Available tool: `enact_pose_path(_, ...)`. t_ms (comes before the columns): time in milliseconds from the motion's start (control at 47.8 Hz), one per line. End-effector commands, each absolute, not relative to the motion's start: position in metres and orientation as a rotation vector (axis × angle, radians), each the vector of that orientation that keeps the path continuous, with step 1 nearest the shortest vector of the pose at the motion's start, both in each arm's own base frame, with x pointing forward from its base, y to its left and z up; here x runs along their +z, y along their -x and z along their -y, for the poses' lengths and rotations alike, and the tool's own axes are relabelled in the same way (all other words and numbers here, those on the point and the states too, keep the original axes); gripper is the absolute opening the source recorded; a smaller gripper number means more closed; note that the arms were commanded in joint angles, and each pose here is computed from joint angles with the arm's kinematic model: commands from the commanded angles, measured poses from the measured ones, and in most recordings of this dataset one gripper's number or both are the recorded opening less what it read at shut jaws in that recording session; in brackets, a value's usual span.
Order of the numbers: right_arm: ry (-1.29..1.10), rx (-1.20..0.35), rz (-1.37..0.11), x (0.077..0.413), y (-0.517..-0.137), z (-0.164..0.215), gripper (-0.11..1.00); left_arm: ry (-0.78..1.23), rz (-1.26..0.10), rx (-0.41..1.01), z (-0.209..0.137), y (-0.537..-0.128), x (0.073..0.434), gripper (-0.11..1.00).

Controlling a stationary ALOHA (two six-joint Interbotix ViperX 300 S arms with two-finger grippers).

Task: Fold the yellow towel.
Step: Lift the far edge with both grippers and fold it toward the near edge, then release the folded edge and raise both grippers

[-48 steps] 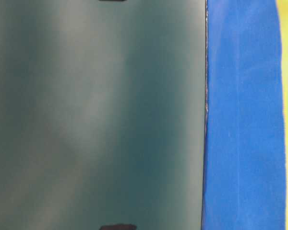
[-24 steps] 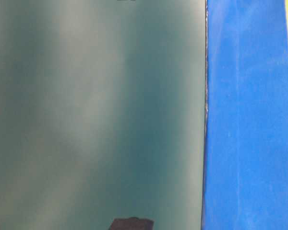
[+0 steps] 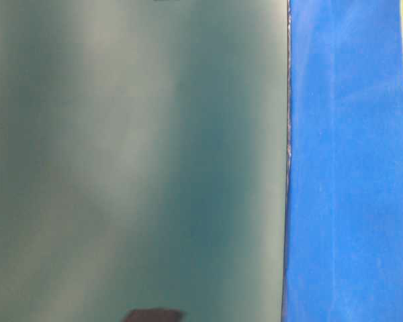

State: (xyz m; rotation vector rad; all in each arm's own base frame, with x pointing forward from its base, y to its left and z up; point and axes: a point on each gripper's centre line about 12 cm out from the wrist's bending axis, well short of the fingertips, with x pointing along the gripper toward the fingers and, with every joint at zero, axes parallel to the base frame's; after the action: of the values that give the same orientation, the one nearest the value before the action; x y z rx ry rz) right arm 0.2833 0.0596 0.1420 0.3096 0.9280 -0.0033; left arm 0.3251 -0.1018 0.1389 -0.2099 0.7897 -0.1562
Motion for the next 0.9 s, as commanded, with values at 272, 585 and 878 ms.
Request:
enact_pose_path(272,-0.286,-0.139,-0.852,0.158,-0.286,-0.003,0.60,0.211,-0.728,-0.035,0.046,-0.329,0.157,0.66)
enact_pose_path(585,-0.304,-0.229,-0.950,0.119,-0.289,0.023,0.60,0.195,-0.780,0.092,-0.004,-0.326,0.120,0.65)
enact_pose_path(878,-0.327,-0.260,-0.962,0.101,-0.287,0.033,0.60,0.179,-0.806,0.111,-0.013,-0.323,0.094,0.64)
